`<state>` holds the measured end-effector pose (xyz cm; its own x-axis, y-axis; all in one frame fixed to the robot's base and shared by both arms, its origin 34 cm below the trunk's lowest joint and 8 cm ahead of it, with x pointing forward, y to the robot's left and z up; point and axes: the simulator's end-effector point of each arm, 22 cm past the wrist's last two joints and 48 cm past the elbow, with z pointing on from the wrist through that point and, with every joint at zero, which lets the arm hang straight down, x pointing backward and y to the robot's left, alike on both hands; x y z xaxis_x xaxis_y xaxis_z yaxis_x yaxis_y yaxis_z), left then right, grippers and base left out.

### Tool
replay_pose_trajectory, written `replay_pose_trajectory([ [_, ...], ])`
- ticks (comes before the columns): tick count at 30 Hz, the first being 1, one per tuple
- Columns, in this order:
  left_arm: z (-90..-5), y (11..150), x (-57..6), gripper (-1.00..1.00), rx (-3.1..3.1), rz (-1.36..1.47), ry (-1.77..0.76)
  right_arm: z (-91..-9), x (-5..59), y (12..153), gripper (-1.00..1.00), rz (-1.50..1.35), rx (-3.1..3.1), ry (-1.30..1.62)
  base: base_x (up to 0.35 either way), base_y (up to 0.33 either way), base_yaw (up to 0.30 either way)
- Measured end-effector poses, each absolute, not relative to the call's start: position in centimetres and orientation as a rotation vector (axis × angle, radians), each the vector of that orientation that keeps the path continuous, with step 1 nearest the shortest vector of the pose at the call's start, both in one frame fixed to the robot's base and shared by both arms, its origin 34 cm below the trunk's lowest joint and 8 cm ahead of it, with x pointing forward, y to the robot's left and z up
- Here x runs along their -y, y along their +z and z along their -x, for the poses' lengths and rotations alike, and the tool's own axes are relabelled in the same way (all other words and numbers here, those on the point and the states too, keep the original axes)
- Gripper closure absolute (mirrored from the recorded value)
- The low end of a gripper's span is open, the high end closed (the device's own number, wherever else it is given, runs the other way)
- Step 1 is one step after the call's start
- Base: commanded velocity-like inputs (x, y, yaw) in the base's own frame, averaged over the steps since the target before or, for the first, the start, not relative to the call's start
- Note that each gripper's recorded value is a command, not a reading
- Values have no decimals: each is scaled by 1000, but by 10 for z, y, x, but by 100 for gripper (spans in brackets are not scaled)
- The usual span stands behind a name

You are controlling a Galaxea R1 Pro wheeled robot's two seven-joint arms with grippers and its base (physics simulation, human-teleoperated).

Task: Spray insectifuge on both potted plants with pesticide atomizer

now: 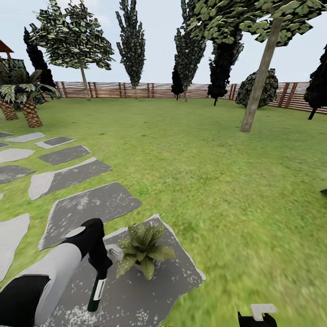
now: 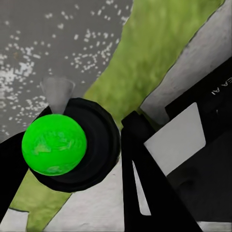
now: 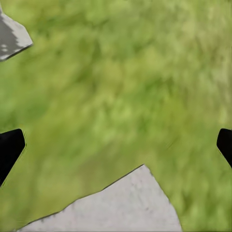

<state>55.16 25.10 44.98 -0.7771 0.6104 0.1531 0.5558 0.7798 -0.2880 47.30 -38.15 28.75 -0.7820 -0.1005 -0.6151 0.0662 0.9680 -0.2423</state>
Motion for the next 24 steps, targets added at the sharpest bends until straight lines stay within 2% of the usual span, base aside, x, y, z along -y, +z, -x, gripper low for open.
replay_pose_trajectory([
  [13,-551,450,-245,100,2733,915,344,-473,382,288,-100,25,-2446,-330,151,-228,267],
  [24,-550,449,-245,100,2732,915,347,-473,382,288,-100,25,-2446,-331,162,-237,41],
])
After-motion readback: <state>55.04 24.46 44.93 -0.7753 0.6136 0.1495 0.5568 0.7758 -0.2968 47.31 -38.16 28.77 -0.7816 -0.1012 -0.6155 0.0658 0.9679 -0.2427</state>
